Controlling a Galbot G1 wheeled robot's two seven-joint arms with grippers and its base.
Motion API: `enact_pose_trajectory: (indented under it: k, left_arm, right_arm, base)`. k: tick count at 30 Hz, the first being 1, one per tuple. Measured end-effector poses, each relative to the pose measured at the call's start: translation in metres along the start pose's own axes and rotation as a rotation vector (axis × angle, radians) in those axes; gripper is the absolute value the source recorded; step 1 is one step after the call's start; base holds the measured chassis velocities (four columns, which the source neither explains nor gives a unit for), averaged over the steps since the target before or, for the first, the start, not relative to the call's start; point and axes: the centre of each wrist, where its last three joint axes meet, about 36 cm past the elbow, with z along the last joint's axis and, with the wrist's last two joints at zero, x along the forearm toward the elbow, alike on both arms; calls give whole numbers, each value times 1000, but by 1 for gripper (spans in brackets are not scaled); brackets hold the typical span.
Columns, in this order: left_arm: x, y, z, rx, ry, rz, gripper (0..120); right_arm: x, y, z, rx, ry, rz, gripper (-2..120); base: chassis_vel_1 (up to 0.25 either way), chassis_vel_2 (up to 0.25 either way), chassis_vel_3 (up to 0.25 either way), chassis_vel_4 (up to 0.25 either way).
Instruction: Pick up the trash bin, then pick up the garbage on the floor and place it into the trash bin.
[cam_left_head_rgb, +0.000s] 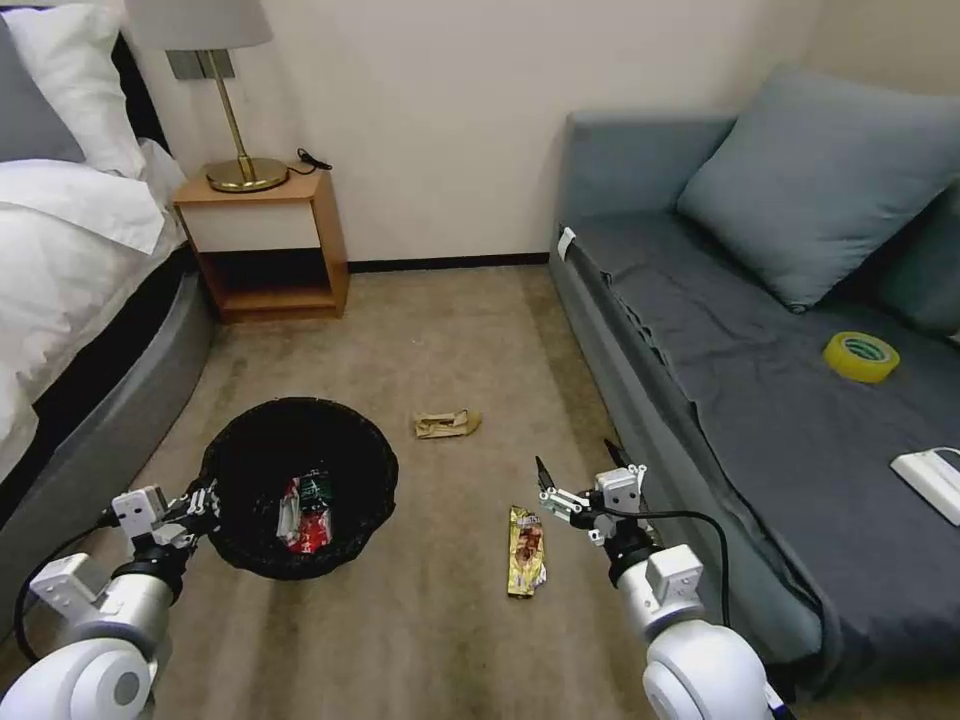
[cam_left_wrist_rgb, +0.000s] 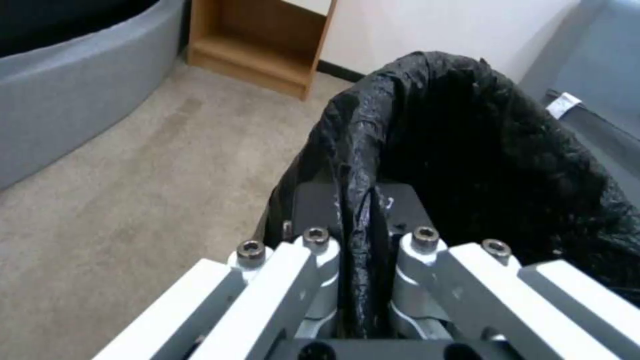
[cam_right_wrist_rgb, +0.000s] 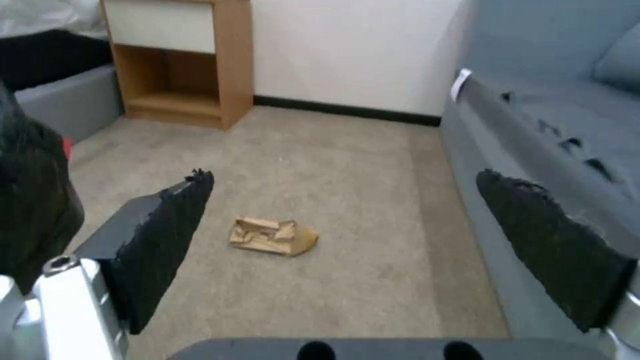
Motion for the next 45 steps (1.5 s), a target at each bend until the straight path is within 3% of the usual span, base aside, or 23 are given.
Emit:
enact_pose_trajectory:
  k: [7, 12, 20, 24, 25, 29, 34, 45]
  left_arm:
    - [1, -3, -3, -6, -10, 9, 5]
    - [3, -9, -8, -22, -26, 31, 5]
    - [3, -9, -6, -42, -32, 41, 5]
    - [2, -5, -5, -43, -33, 37, 5]
    - [2, -5, -5, -43, -33, 37, 5]
    - [-1, 2, -5, -44, -28, 29, 5]
    - [-4, 8, -6, -47, -27, 28, 5]
    - [-5, 15, -9, -50, -26, 25, 5]
  right_arm:
    - [-14, -5, 31, 23, 53, -31, 100]
    - [-42, -28, 57, 75, 128, -72, 100]
    - [-93, -49, 64, -12, 420, -103, 100]
    - [-117, -60, 64, -145, 726, -159, 100]
    - [-117, -60, 64, -145, 726, -159, 100]
    - [-151, -73, 60, -328, 962, -182, 100]
    - [-185, -88, 69, -413, 1014, -168, 100]
    - [-206, -96, 107, -437, 1046, -163, 100]
  base:
    - [-50, 71, 61, -78]
    - [0, 0, 0, 0]
    - [0, 0, 0, 0]
    - [0, 0, 0, 0]
    - [0, 0, 0, 0]
    - [0, 0, 0, 0]
    - [0, 0, 0, 0]
    - [0, 0, 0, 0]
